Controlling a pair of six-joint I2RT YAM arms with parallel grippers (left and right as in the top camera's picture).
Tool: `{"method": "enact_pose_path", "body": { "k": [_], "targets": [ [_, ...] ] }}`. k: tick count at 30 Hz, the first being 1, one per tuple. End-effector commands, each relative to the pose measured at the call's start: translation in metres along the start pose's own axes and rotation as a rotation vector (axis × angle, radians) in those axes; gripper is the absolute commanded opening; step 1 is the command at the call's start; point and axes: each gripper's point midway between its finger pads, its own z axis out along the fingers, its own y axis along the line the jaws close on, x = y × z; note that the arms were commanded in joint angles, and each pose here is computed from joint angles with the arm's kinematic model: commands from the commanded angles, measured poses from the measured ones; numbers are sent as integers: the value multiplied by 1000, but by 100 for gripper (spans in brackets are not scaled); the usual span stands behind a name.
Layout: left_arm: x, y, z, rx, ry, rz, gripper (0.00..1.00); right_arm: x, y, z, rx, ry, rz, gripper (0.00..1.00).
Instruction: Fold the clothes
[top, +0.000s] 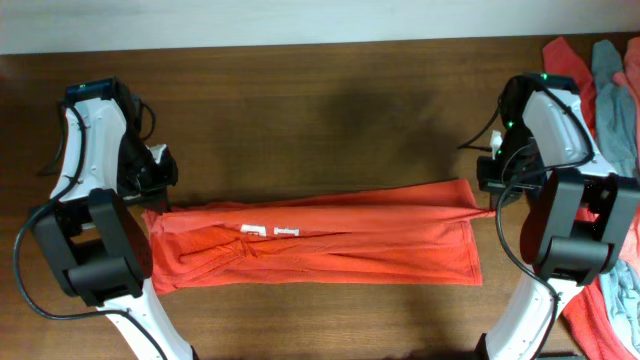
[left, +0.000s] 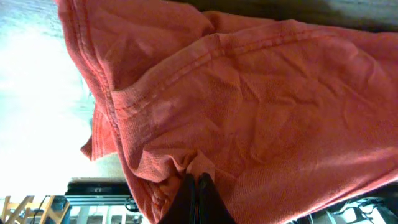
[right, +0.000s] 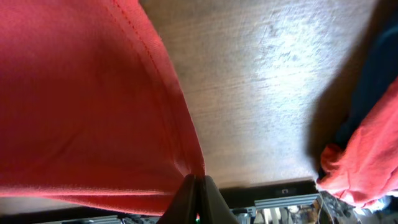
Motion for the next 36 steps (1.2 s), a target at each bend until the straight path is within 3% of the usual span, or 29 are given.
{"method": "enact_pose_path", "body": {
  "k": [1, 5, 9, 16, 19, 26, 29, 31, 32, 36],
  "targets": [
    [4, 2, -10, -18, -31, -8, 1, 7, -8, -5, 30, -11, 7, 5],
    [5, 3, -9, -18, -27, -9, 9, 7, -8, -5, 30, -11, 7, 23],
    [8, 3, -4, -18, -5, -10, 13, 7, -8, -5, 30, -11, 7, 24],
    [14, 5, 12, -26, 39, -13, 10, 6, -8, -5, 26, -16, 7, 24],
    [7, 5, 13, -25, 13, -11, 4, 6, -8, -5, 26, -18, 7, 24],
    [-9, -13, 12, 83, -54, 41, 6, 3, -6, -5, 19, -30, 8, 25],
    [-12, -34, 9, 200, -77, 124, 18, 0, -5, -5, 13, -41, 8, 29],
    [-12, -40, 7, 236, -83, 150, 41, -1, -5, -5, 9, -45, 8, 29],
    [-12, -40, 7, 235, -83, 150, 46, -1, -5, -5, 9, -45, 8, 29],
    [-9, -40, 9, 237, -68, 146, 49, -1, -5, -5, 9, -44, 8, 29]
  ]
}}
